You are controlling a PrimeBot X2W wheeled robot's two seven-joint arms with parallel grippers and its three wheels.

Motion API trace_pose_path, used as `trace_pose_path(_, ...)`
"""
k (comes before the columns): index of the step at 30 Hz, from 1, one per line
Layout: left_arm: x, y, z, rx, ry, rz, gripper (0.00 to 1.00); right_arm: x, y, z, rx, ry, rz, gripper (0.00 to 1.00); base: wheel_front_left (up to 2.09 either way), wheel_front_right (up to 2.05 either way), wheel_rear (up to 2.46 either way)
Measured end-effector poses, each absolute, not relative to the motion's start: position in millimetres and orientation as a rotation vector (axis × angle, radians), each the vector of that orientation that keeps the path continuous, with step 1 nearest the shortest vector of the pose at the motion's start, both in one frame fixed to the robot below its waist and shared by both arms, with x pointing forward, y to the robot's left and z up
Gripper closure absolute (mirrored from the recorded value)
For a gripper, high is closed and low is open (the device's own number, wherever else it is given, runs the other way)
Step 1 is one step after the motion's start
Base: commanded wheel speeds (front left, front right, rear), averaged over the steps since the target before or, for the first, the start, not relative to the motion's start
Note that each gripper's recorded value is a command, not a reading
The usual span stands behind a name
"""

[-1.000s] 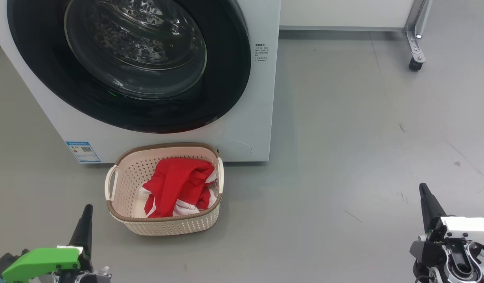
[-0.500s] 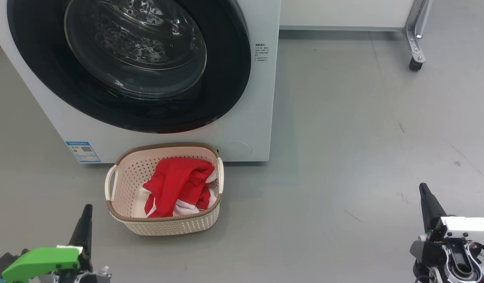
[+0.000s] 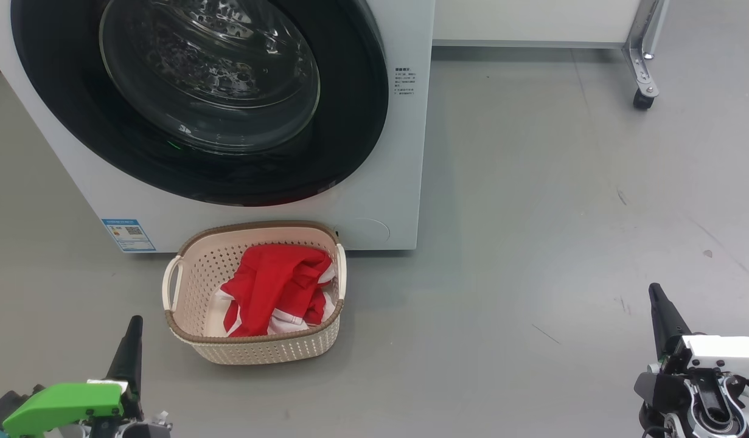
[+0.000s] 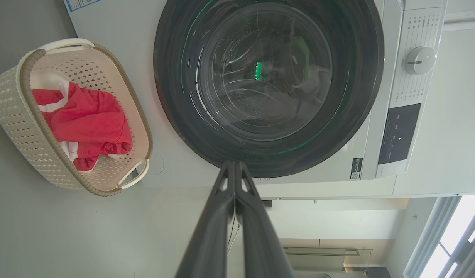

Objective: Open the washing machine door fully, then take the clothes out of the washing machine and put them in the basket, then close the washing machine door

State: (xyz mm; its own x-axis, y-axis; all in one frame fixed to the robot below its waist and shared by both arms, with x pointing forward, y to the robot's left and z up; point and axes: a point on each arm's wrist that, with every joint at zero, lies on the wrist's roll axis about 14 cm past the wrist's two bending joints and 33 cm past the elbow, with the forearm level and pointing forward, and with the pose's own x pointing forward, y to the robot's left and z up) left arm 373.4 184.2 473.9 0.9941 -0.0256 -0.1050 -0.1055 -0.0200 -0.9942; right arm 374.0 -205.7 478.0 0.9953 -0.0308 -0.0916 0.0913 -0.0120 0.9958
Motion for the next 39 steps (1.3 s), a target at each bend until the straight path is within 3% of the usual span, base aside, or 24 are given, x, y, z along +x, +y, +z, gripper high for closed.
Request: trace_pose_path(39, 373.7, 184.7, 474.7, -1.591, 0.099, 0.063, 1.00, 374.0, -205.4, 478.1, 1.581, 0.050, -0.094, 1.00, 0.00, 0.00, 0.00)
